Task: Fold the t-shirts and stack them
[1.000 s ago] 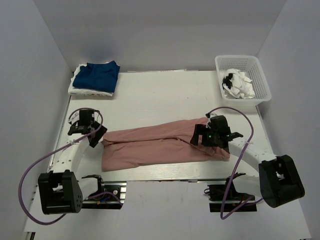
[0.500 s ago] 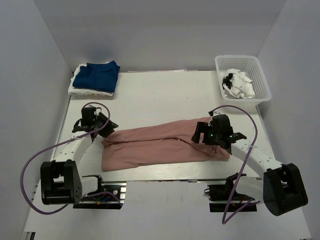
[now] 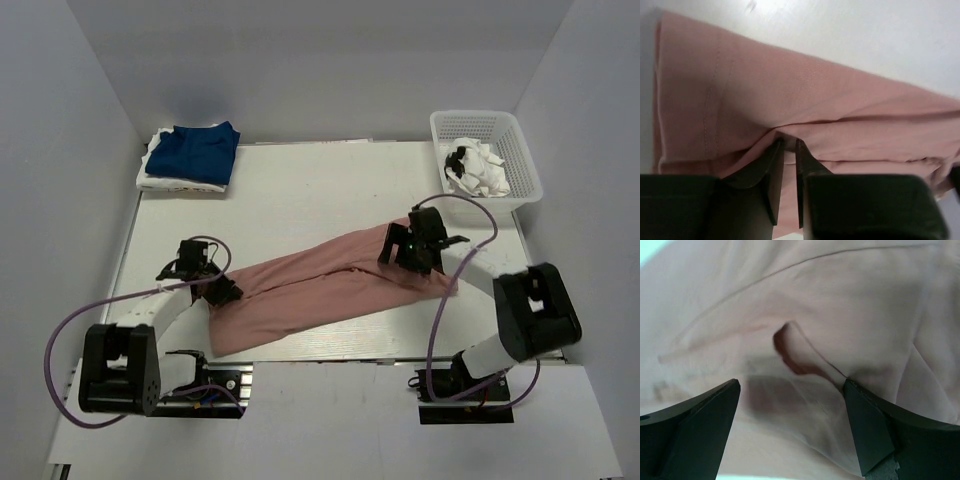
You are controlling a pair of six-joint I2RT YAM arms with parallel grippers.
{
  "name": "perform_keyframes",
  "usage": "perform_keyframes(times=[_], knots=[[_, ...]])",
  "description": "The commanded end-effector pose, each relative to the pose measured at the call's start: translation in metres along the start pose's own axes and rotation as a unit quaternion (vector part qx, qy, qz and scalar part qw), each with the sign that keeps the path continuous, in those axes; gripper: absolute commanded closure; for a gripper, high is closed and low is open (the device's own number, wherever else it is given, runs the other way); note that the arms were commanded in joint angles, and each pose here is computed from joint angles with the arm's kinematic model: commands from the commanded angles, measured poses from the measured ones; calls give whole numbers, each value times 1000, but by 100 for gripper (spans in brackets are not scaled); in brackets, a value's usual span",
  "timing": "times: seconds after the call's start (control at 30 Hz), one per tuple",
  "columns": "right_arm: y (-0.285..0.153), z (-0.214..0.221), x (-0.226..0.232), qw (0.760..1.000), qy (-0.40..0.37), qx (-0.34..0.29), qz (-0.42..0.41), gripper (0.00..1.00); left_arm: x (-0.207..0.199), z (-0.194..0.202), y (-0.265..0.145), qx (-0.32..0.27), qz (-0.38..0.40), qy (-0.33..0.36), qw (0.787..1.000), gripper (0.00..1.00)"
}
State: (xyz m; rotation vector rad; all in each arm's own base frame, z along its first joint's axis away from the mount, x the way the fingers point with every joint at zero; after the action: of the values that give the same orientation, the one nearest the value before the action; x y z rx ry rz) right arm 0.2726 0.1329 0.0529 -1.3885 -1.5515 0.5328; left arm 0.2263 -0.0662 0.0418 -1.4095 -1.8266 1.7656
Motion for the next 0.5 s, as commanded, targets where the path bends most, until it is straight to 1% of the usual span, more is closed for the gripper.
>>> perform_keyframes(times=[0.0, 0.03, 0.07, 0.1, 0.13, 0.17, 0.2, 0.23, 0.27, 0.3, 0.33, 0.37, 0.4, 0.47], knots=[[29, -36, -3, 998, 37, -39, 39, 10, 41, 45, -11, 52, -84, -15, 995, 74], [35, -45, 1, 998, 37, -43, 31, 10, 44, 51, -13, 59, -82, -21, 995, 75], [54, -52, 2, 998, 32, -30, 33, 10, 44, 56, -16, 60, -81, -22, 995, 75], [58, -80, 22, 998, 26, -51, 5, 10, 42, 62, -19, 69, -69, -24, 995, 75], [76, -75, 20, 999, 25, -22, 12, 10, 36, 64, -23, 64, -45, -21, 997, 75], [87, -117, 43, 999, 2, -47, -10, 10, 33, 70, -25, 76, -27, -22, 997, 75], [95, -127, 49, 999, -8, -52, -12, 10, 28, 72, -28, 80, -14, -15, 997, 75], [115, -119, 47, 1000, -13, -18, -14, 10, 23, 76, -30, 87, 1, -8, 996, 75], [121, -163, 72, 997, -43, -52, -41, 10, 17, 74, -35, 86, 14, 6, 996, 72], [132, -165, 72, 997, -50, -39, -41, 10, 12, 71, -37, 83, 24, 17, 996, 70], [131, -166, 75, 996, -69, -27, -45, 10, -2, 65, -47, 78, 40, 47, 995, 67], [123, -187, 89, 994, -82, -46, -54, 10, -10, 59, -52, 69, 47, 62, 995, 64], [110, -195, 97, 991, -100, -62, -63, 10, -30, 47, -63, 49, 72, 80, 993, 61], [100, -197, 99, 987, -122, -81, -68, 10, -44, 36, -72, 22, 85, 118, 989, 41]])
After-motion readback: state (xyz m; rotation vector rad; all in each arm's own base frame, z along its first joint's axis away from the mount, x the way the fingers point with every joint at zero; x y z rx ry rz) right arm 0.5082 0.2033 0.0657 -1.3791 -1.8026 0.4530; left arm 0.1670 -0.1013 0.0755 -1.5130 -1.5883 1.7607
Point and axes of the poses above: each gripper's point midway between its finger pads, its own y axis out along the fingers, its own x axis along the line the jaws close on, z = x × y, the point moved 3 cm from there along -y, back along the fingers, and after that the axes turned 4 degrees about y, right-handed, at the moved point
